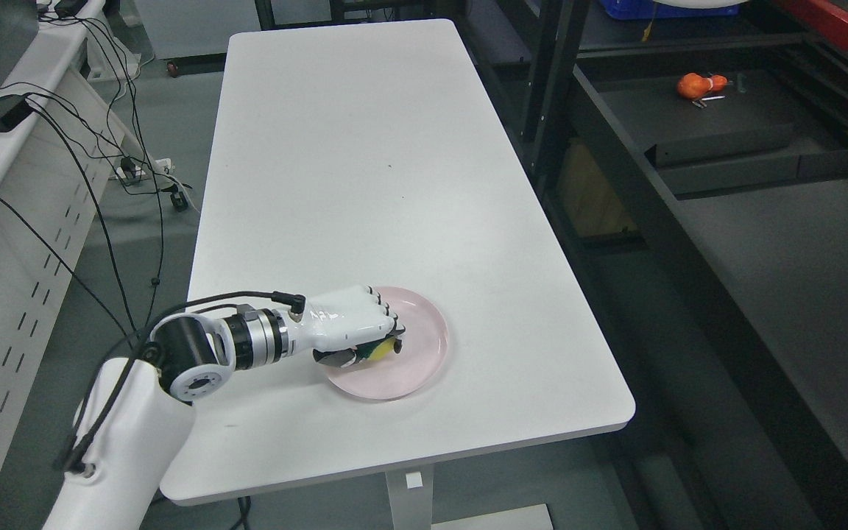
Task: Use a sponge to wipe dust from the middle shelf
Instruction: 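Lower the left hand over the green-yellow sponge and close fingers around it, then lift the sponge off the plate with the left hand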
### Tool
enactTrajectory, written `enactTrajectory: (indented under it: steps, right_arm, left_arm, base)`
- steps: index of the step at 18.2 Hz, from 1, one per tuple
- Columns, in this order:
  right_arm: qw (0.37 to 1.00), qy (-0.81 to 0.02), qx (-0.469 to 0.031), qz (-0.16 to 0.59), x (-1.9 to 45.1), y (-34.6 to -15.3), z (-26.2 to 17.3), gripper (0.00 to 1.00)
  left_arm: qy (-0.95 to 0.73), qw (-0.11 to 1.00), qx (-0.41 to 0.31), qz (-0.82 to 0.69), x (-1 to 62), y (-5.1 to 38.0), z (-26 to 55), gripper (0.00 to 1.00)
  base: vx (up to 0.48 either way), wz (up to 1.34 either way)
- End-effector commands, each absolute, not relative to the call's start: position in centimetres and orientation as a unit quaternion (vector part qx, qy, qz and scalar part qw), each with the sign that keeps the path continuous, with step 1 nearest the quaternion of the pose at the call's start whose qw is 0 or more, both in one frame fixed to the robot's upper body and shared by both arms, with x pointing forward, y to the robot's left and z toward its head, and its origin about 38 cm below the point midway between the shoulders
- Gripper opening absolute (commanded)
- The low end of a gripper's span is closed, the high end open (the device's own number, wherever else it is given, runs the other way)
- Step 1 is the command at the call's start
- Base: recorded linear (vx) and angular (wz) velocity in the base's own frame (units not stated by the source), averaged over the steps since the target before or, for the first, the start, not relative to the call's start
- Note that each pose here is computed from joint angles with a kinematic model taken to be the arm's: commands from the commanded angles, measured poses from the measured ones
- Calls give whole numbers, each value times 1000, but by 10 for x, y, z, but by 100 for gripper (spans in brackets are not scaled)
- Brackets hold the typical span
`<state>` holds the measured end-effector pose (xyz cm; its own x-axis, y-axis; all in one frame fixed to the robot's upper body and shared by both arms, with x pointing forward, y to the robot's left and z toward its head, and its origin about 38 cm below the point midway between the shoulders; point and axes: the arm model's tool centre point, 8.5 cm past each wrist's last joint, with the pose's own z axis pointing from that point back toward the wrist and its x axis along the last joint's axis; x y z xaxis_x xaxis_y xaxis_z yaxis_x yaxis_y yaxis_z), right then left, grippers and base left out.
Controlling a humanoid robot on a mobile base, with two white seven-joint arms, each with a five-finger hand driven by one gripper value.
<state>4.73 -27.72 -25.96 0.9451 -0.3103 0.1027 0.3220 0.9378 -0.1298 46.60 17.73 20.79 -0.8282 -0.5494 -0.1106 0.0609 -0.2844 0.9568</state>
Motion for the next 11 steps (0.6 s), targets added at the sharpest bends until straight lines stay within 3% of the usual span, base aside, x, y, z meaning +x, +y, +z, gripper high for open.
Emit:
enactTrajectory:
  steps: [1, 11]
  right_arm:
    - [984, -14, -76, -161, 46, -287, -259, 100]
    - [984, -14, -76, -161, 46, -287, -259, 100]
  left_arm:
    - [-653, 245, 211, -685, 468, 206, 229, 3]
    - [-850, 211, 164, -454, 441, 219, 300, 0]
  base:
    - [0, 0]
    - [0, 0]
